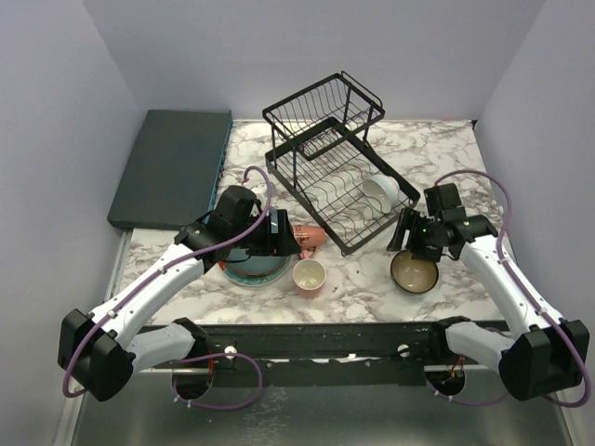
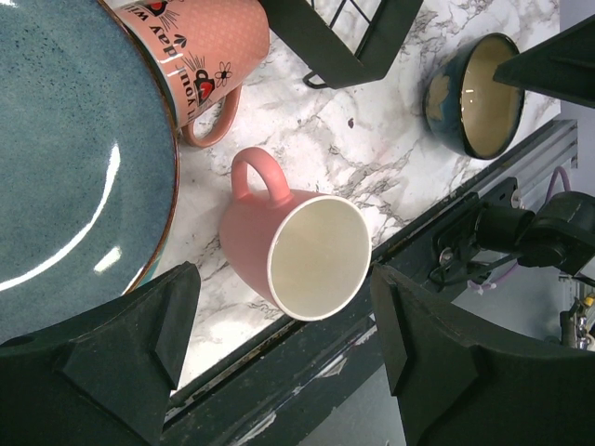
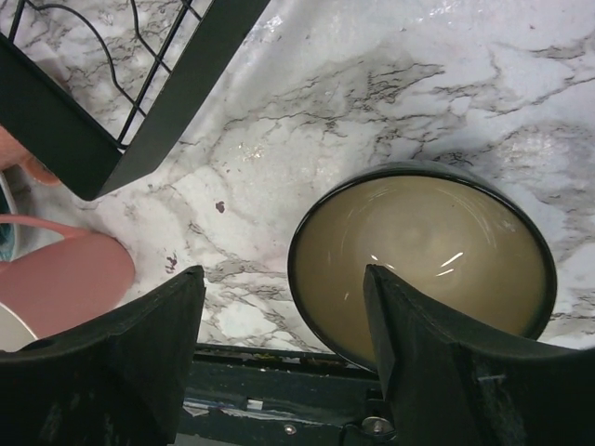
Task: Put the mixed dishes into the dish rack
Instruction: Pick up the bowl from the corner of the board.
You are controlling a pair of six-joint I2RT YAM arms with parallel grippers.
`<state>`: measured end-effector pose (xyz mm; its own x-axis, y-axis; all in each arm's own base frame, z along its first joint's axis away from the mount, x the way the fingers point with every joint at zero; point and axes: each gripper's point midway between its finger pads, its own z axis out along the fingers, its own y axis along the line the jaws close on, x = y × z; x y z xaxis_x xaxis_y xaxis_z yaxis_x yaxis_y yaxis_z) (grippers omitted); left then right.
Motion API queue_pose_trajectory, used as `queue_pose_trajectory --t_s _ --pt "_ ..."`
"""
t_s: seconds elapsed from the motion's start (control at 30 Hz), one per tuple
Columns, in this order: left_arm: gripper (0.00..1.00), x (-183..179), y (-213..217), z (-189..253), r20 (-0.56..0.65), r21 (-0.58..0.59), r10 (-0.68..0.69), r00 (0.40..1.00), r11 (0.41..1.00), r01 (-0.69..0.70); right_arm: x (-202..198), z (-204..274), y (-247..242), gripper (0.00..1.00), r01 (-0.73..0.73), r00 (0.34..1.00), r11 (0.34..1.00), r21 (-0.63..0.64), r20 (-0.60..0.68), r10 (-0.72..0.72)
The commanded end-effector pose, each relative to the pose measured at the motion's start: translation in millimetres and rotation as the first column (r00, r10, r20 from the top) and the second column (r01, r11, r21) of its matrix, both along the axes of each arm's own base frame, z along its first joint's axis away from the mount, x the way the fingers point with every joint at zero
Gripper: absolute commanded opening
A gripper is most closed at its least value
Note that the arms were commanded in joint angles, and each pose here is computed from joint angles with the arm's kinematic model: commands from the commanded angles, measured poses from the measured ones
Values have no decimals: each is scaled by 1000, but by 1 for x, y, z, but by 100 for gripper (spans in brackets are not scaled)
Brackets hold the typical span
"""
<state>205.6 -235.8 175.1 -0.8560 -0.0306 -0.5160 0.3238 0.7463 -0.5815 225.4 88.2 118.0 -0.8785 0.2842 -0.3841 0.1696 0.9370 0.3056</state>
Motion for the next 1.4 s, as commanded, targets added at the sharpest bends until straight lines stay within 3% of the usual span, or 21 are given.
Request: queue_pose_trajectory --t_s 0.0,0.43,1.07,1.23,1.37 --pt "81 8 -2 6 33 -6 24 999 1000 -24 0 -8 11 73 -39 999 999 1 -14 39" --pt "81 5 0 5 41 -5 22 999 1000 -22 -19 -42 16 68 -90 987 976 -197 -146 61" --pt "81 -4 8 8 69 -18 31 997 999 -30 -29 -63 16 23 -134 972 934 -332 -230 58" --pt "81 -4 9 9 75 -20 32 997 999 -31 -26 -58 22 1 -135 975 936 -326 -213 66" --pt "81 -5 10 12 77 -21 31 997 999 -30 -23 -50 31 0 -162 977 934 -317 -183 107"
